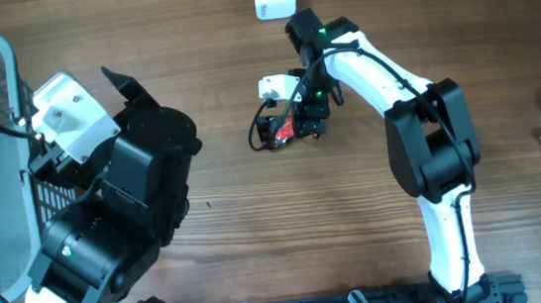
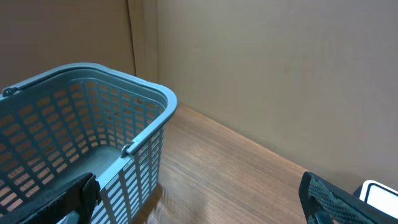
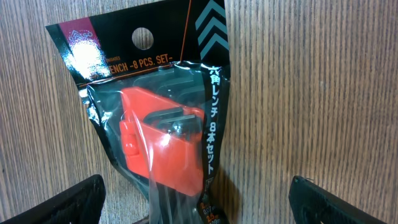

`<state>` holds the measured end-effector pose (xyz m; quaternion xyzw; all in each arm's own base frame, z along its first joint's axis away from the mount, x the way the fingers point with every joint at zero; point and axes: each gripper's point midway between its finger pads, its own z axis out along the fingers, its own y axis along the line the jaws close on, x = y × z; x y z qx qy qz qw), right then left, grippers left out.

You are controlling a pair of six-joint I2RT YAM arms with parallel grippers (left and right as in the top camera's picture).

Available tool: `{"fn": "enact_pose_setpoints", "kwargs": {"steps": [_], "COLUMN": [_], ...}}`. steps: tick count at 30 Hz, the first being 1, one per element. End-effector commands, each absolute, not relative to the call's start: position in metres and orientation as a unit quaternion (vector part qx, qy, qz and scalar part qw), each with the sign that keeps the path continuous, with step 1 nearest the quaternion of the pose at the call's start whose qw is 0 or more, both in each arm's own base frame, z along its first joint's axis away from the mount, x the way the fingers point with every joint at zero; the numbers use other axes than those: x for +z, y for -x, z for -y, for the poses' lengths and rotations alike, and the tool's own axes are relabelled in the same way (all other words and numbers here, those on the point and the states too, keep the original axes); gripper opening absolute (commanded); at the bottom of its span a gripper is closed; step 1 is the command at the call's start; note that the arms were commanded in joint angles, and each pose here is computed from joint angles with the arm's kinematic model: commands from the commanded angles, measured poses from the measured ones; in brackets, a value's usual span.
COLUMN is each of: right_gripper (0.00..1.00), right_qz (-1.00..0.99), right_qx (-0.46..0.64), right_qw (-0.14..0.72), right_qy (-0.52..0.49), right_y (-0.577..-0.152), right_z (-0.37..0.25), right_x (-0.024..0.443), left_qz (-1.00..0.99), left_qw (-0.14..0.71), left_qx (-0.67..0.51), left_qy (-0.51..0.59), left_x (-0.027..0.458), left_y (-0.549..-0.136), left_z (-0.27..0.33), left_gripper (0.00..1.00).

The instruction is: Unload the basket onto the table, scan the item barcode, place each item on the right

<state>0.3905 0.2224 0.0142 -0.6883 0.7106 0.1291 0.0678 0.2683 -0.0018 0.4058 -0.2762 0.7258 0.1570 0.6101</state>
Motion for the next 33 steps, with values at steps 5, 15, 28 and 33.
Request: {"fn": "enact_pose_setpoints", "kwargs": {"steps": [5, 15, 28, 33], "right_gripper": [0.96, 0.92, 0.83, 0.76], "right_qz": [-0.687, -0.648, -0.667, -0.679], "right_qx": [0.15, 0.154, 0.171, 0.172], "right_qw": [0.048, 0.053, 0.025, 0.013], "right_qy": [0.709, 0.744, 0.725, 0.713], "right_y": [-0.371, -0.364, -0.357, -0.354], "right_z": [-0.228, -0.239, -0.243, -0.24], "right_x": [-0.001, -0.003, -0.041, -0.043], "left_qz": [-0.715, -0.717, -0.717, -0.717], "left_qw": [0.616, 0.615, 0.615, 0.615], "left_qx": [0.162, 0.164, 0.164, 0.165], "left_qy": [0.287, 0.286, 0.286, 0.286], "left_x": [0.411, 0.41, 0.41, 0.41], "left_y": [-0.264, -0.263, -0.263, -0.263], "left_z": [-0.003, -0.004, -0.004, -0.004], "left_gripper": [1.0, 1.0, 1.0, 1.0]}}
